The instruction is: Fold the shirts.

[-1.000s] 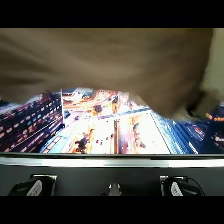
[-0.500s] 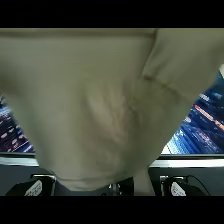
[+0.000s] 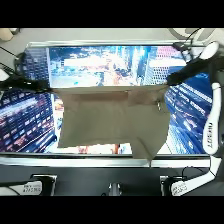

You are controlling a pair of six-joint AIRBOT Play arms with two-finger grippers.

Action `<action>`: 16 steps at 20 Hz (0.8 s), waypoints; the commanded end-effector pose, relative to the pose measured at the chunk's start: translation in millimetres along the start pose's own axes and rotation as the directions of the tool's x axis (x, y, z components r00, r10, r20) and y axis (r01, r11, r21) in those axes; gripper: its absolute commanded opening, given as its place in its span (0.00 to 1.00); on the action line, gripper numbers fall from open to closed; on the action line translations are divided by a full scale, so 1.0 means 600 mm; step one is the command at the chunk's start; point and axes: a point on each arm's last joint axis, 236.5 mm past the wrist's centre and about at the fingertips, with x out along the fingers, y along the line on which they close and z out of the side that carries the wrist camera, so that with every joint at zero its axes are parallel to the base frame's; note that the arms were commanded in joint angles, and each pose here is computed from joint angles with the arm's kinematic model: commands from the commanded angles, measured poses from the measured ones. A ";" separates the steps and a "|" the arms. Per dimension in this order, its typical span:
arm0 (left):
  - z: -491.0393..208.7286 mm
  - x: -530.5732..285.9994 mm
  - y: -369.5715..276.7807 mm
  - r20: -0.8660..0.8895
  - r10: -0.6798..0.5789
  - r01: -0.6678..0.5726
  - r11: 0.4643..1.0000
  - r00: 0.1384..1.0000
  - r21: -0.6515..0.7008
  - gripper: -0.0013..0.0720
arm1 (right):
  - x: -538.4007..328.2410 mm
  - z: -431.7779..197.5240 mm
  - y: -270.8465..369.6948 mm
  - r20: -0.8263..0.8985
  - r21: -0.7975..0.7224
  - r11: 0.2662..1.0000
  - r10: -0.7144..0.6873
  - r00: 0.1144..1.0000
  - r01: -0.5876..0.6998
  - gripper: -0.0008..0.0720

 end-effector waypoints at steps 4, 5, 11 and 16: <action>0.042 0.145 0.049 -0.042 0.001 -0.003 0.999 0.999 -0.041 0.05 | 0.132 0.082 -0.065 0.176 0.074 0.992 -0.113 0.978 0.101 0.03; 0.047 0.150 0.051 -0.041 0.000 -0.002 0.999 0.999 -0.044 0.05 | 0.133 0.089 -0.071 0.194 0.076 0.991 -0.125 0.973 0.112 0.03; -0.059 0.122 0.023 -0.320 -0.062 0.061 0.998 0.946 -0.013 0.05 | 0.115 -0.065 -0.005 -0.199 -0.019 0.999 0.030 0.979 -0.034 0.03; -0.190 0.120 0.021 -0.576 -0.027 0.033 0.999 0.817 0.000 0.05 | 0.121 -0.196 0.055 -0.470 0.021 0.981 0.182 0.864 -0.195 0.03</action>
